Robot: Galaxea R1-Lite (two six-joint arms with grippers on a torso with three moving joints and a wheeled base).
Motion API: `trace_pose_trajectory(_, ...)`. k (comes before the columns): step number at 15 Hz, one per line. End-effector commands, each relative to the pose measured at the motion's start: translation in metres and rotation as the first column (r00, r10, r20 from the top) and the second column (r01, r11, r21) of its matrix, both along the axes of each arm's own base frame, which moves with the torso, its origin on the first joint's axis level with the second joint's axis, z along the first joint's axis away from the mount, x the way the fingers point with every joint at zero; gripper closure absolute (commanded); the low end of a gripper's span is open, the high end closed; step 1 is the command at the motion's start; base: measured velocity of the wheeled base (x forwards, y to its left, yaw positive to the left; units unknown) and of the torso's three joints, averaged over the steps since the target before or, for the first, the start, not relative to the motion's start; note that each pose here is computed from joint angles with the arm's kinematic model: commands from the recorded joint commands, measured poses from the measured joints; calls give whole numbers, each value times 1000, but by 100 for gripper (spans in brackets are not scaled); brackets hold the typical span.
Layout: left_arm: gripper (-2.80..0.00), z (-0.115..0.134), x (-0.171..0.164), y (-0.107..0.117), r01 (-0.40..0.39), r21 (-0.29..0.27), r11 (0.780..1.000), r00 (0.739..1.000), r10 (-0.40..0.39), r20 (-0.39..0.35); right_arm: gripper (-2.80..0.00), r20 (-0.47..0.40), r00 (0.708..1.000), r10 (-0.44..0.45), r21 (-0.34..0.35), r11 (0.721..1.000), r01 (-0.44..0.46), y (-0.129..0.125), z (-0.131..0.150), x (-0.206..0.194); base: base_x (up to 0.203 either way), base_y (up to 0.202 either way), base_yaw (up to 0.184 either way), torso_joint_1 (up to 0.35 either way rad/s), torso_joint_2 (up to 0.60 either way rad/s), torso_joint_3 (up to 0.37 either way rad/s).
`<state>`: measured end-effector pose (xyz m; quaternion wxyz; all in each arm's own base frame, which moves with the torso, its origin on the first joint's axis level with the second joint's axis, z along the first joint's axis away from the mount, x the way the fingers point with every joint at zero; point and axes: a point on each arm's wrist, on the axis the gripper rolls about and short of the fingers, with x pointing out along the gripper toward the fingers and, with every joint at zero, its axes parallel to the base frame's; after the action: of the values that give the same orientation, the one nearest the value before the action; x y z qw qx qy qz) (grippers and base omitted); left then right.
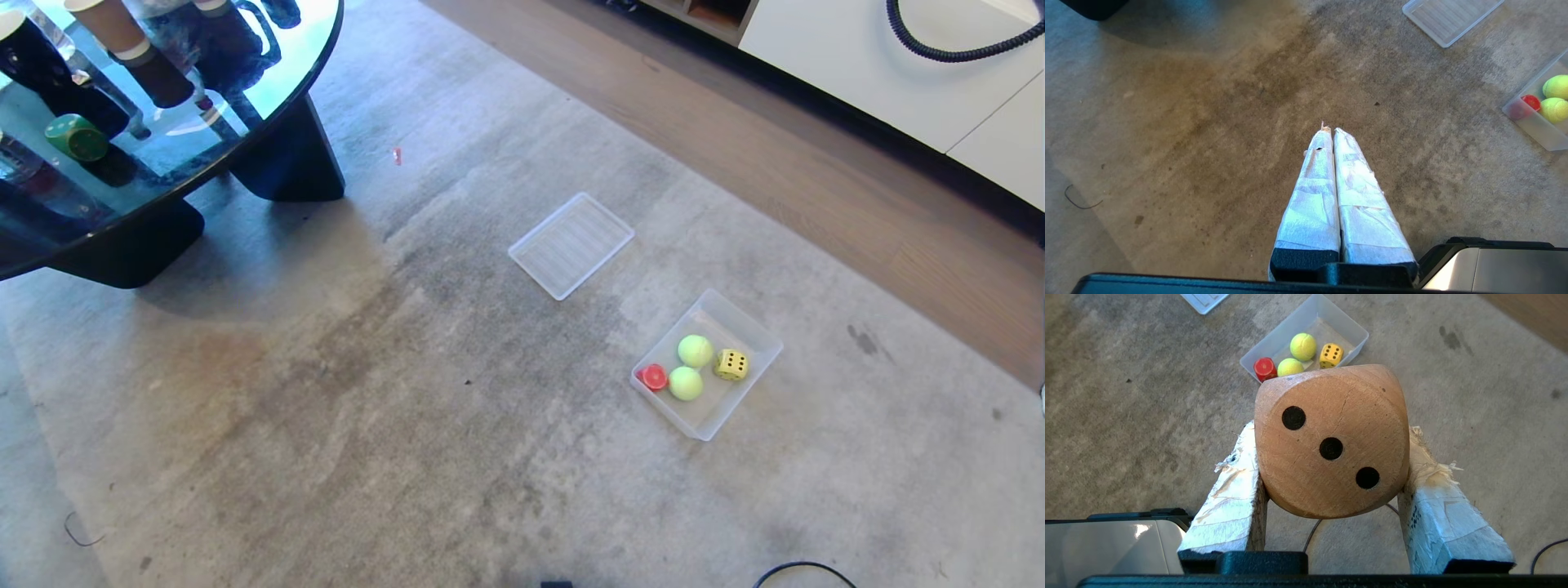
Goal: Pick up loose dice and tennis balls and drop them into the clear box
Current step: Put the toys in the box
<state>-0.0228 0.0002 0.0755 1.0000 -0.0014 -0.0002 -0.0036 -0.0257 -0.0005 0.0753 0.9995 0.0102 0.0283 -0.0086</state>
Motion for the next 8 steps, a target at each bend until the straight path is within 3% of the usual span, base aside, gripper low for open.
trace_pose_trajectory(1,0,0,0,0,-3,-2,1000,1000,3,0,0,0,1000,0,0,1000,0,0,0,0,0,0,0,2,1,-199)
trace_pose_trajectory(8,0,0,0,0,-3,-2,1000,1000,3,0,0,0,1000,0,0,1000,0,0,0,0,0,0,0,3,4,-196)
